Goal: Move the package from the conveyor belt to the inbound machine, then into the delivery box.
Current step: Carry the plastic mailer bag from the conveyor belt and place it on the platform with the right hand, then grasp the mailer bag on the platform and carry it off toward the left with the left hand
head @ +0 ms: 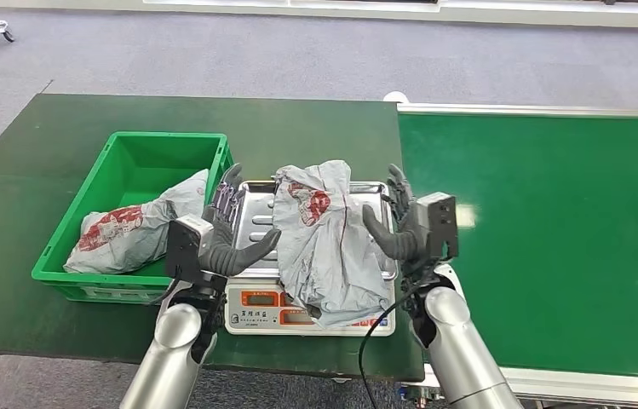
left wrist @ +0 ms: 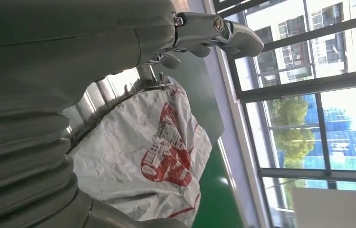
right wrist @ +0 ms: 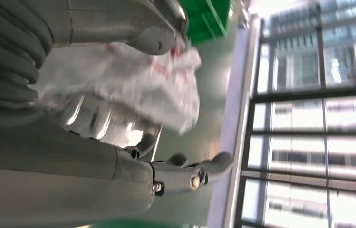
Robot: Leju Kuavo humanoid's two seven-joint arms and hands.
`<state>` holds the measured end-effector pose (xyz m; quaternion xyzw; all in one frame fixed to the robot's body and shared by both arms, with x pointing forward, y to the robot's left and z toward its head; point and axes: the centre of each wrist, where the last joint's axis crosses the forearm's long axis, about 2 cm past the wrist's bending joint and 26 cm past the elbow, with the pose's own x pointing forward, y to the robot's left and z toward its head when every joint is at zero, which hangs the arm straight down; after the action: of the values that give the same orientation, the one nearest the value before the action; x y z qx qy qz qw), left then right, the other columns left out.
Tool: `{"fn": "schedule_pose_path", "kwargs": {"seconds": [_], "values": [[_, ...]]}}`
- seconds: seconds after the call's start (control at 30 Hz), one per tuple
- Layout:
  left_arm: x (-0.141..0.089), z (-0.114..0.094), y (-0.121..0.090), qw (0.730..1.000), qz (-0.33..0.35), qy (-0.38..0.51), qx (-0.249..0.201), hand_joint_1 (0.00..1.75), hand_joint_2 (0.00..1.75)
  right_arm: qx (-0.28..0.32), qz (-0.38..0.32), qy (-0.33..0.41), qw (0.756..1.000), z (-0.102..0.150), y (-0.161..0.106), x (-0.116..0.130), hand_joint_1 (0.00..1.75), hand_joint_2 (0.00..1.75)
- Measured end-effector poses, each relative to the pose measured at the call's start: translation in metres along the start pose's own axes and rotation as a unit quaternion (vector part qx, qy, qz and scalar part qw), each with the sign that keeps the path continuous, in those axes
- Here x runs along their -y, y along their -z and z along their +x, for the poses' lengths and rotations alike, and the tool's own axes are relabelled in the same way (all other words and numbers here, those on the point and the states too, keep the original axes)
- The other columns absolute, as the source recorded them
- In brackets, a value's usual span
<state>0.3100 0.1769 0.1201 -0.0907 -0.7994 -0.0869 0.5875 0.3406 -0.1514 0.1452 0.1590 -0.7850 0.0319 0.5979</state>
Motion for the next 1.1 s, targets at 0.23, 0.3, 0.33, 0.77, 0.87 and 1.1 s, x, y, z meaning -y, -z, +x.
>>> {"fn": "schedule_pose_path", "kwargs": {"seconds": [0.23, 0.3, 0.33, 0.77, 0.87, 1.1], "values": [[0.008, -0.007, 0.012, 0.997, -0.043, 0.07, -0.011, 0.0, 1.75, 0.004, -0.023, 0.037, 0.999, -0.007, -0.025, 0.018, 0.0, 1.75], [0.009, -0.009, 0.014, 0.996, -0.048, 0.073, -0.014, 0.0, 1.75, 0.006, -0.027, 0.038, 0.999, -0.006, -0.029, 0.021, 0.0, 1.75], [0.009, -0.01, 0.014, 0.996, -0.052, 0.078, -0.015, 0.0, 1.75, 0.008, -0.027, 0.04, 0.999, -0.006, -0.03, 0.021, 0.0, 1.75], [0.012, -0.027, 0.055, 0.846, -0.413, 0.337, -0.008, 0.0, 1.75, 0.049, 0.042, 0.086, 0.994, 0.012, -0.036, 0.024, 0.0, 1.75], [0.0, -0.029, 0.064, 0.808, -0.473, 0.349, -0.032, 0.41, 1.75, 0.05, 0.047, 0.089, 0.994, 0.013, -0.036, 0.025, 0.0, 1.75], [-0.031, -0.019, 0.088, 0.748, -0.538, 0.38, -0.083, 1.75, 1.75, 0.053, 0.053, 0.094, 0.993, 0.014, -0.037, 0.028, 0.0, 1.75]]}}
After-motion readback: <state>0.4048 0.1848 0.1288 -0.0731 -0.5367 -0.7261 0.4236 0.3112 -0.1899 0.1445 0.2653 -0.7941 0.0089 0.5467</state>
